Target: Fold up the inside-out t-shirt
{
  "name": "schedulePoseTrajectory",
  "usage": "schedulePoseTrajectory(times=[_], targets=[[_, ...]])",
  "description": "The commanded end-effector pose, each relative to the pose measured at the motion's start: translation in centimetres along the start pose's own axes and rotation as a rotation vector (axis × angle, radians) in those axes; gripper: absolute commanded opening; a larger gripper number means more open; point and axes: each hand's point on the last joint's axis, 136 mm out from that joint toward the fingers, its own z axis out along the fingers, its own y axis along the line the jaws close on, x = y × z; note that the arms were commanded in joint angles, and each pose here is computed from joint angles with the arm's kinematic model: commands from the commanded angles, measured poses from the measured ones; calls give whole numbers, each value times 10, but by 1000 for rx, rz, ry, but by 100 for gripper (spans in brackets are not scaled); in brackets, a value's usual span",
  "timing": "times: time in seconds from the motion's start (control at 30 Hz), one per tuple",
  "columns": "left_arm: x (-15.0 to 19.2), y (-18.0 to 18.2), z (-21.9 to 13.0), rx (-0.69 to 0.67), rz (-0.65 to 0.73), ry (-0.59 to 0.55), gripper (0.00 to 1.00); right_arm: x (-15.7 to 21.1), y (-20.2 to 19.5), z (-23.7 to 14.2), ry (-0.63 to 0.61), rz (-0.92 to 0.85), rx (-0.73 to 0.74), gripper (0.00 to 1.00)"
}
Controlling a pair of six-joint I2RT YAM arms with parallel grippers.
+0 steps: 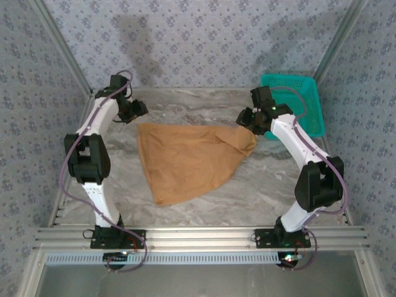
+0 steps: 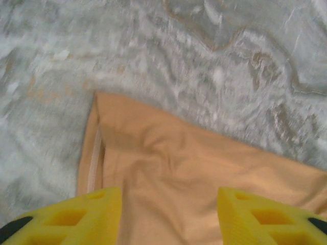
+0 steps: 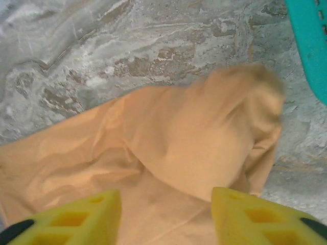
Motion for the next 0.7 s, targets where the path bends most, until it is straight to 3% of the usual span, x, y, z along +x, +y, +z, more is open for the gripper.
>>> schedulePoseTrajectory(times=[0.0, 0.2, 0.4, 0.53, 0.67], targets=[[38, 21, -45, -93, 5, -41, 54, 24, -9, -13, 52, -90, 11, 57], [170, 19, -46, 46, 14, 59, 52, 96, -55, 3, 174, -151, 95, 58], [277, 34, -38, 58, 26, 210, 49, 127, -76, 24, 250, -159, 96, 55], [316, 37, -25, 99, 0, 235, 54, 131, -81, 40, 274, -161, 109, 55], [325, 36, -10, 124, -32, 220, 55, 125, -76, 60, 281, -160, 98, 55]])
